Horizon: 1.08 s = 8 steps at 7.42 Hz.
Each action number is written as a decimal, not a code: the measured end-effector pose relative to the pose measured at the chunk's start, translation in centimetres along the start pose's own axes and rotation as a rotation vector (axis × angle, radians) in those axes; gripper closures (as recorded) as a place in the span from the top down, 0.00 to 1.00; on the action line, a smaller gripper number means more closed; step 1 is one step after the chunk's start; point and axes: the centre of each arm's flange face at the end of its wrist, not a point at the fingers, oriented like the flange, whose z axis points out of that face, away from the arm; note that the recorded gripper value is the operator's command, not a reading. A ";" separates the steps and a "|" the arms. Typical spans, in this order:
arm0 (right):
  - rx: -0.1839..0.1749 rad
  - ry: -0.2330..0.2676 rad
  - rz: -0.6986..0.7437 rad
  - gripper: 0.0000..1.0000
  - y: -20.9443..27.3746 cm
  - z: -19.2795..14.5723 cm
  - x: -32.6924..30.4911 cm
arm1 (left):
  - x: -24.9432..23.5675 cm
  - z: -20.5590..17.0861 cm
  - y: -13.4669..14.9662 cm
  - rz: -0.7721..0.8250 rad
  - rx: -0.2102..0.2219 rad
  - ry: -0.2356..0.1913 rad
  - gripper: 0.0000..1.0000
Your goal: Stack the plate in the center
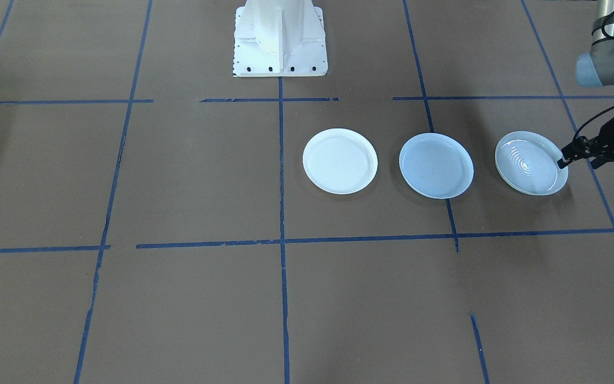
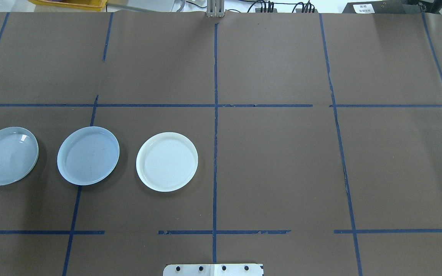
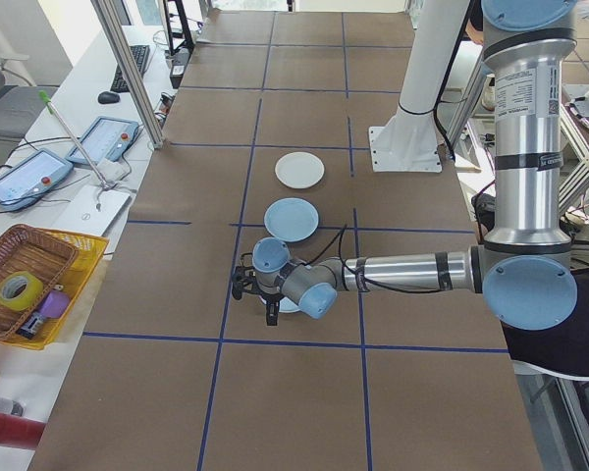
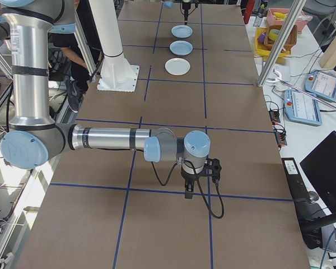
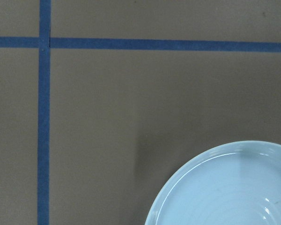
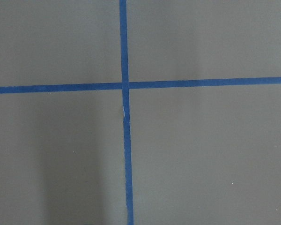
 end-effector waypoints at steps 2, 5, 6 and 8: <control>0.000 0.000 -0.001 1.00 0.0 0.0 0.0 | 0.3 1.6 0.5 0.011 -0.030 -0.005 1.00; 0.000 0.000 0.000 1.00 0.0 0.0 0.0 | 1.0 3.0 1.1 0.030 -0.062 -0.008 0.69; 0.000 0.000 0.000 1.00 0.0 0.0 0.0 | 1.1 3.2 1.2 0.032 -0.066 -0.009 0.51; 0.000 0.000 0.000 1.00 0.0 0.0 0.0 | 1.2 3.4 1.2 0.038 -0.069 -0.007 0.27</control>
